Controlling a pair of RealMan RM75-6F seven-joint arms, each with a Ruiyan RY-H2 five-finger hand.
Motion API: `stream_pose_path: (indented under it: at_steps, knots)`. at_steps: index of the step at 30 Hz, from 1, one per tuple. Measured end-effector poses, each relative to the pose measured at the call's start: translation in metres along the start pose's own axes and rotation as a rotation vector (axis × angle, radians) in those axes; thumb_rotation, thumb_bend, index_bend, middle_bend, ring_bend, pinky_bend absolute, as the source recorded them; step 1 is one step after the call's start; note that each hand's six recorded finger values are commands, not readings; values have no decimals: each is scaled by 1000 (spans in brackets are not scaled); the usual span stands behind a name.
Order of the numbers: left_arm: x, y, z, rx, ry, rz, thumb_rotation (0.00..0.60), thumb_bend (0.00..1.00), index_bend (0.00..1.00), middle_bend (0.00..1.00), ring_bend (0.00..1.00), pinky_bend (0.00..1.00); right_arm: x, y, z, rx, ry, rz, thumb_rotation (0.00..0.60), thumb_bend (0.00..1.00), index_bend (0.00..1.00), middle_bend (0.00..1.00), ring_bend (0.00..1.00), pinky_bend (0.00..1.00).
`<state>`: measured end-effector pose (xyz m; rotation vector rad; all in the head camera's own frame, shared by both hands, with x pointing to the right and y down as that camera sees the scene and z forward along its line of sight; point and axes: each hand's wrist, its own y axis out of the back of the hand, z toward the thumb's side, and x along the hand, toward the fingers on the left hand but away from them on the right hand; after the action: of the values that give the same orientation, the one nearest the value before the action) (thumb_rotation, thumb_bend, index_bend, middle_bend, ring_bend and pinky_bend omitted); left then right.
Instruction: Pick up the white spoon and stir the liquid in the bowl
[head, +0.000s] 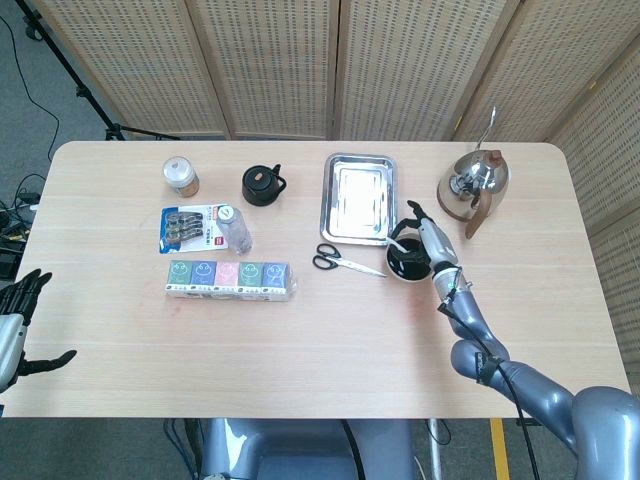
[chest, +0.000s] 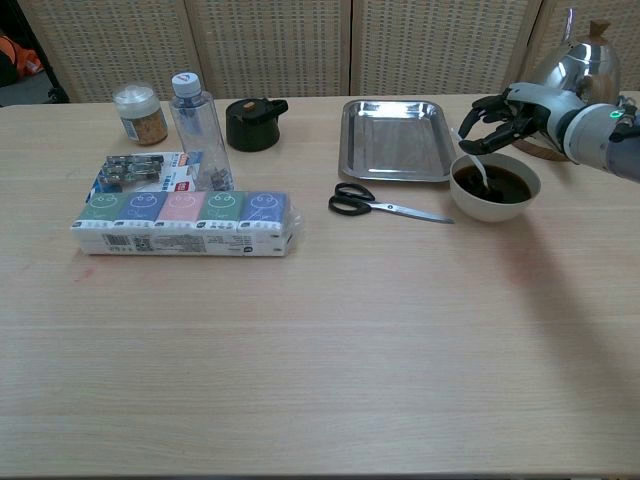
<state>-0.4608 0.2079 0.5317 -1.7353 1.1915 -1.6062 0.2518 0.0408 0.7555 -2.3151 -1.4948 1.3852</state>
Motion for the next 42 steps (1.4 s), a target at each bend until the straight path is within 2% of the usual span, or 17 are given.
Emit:
stream_pose_path:
  at_steps: [12,21,27,32,39,42]
  knots:
    - [-2,-5,7,13,-17,-10,600,0,0,0,0,0,25,23,-20,16,8,0,600,543,583,0,0,0]
    - [-4,-8,10,19,-28,-21,600,0,0,0,0,0,48,0,-11,16,66,79,600,543,583,0,0,0]
    - [-5,-5,7,10,-22,-11,600,0,0,0,0,0,42,-18,-1,9,78,98,600,543,584,0,0,0]
    - [-7,-2,2,1,-12,-3,600,0,0,0,0,0,30,-24,1,9,68,87,600,543,584,0,0,0]
    - [-6,1,-3,-10,2,4,600,0,0,0,0,0,5,-6,7,-2,46,6,600,543,584,0,0,0]
    - [-6,1,-3,-9,1,4,600,0,0,0,0,0,5,-1,7,6,45,-1,600,550,584,0,0,0]
